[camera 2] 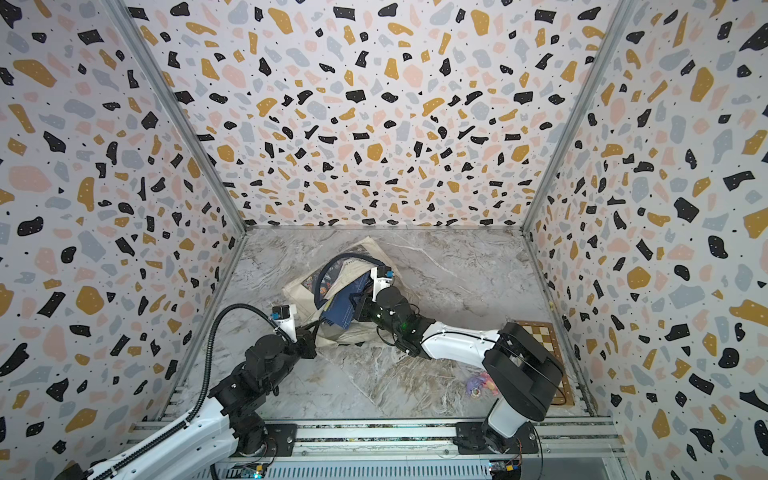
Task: Take out the books from the canvas bag
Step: Pick up the book from the canvas bag, then place the book at the center of the board.
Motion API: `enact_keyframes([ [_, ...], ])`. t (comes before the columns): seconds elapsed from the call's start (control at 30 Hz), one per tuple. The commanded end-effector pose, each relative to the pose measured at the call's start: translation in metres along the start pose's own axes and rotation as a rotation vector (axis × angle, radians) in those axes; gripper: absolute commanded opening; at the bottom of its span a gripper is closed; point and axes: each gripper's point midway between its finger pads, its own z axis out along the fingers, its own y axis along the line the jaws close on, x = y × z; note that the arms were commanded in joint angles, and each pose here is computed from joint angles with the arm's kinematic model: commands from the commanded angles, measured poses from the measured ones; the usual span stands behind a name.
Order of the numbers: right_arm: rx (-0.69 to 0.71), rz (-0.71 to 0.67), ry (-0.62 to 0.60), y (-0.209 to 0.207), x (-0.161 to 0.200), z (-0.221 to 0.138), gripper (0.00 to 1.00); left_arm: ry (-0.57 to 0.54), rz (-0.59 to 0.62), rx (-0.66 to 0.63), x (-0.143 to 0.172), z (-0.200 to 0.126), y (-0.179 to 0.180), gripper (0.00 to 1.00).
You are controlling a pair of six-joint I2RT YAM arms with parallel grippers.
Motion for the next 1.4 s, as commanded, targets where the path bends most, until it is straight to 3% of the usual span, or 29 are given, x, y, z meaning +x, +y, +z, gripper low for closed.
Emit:
enact_keyframes([
  [0.0, -0.061, -0.059, -0.054, 0.019, -0.018, -0.019, 0.0, -0.036, -0.015, -0.033, -0.011, -0.002, 0.004, 0.0],
  [0.4, 0.007, -0.18, -0.053, 0.004, -0.016, -0.077, 0.0, -0.03, -0.028, -0.084, -0.008, -0.002, 0.013, 0.0],
  [0.83, 0.066, -0.264, -0.241, -0.002, -0.057, -0.165, 0.0, -0.021, -0.032, -0.113, -0.006, -0.001, 0.018, 0.0],
  [1.17, 0.222, -0.111, -0.498, -0.033, -0.105, -0.233, 0.0, -0.007, -0.033, -0.145, -0.004, 0.0, 0.022, 0.0],
  [1.37, 0.365, 0.044, -0.591, -0.072, -0.117, -0.249, 0.0, -0.003, -0.032, -0.148, -0.004, 0.0, 0.022, 0.0],
])
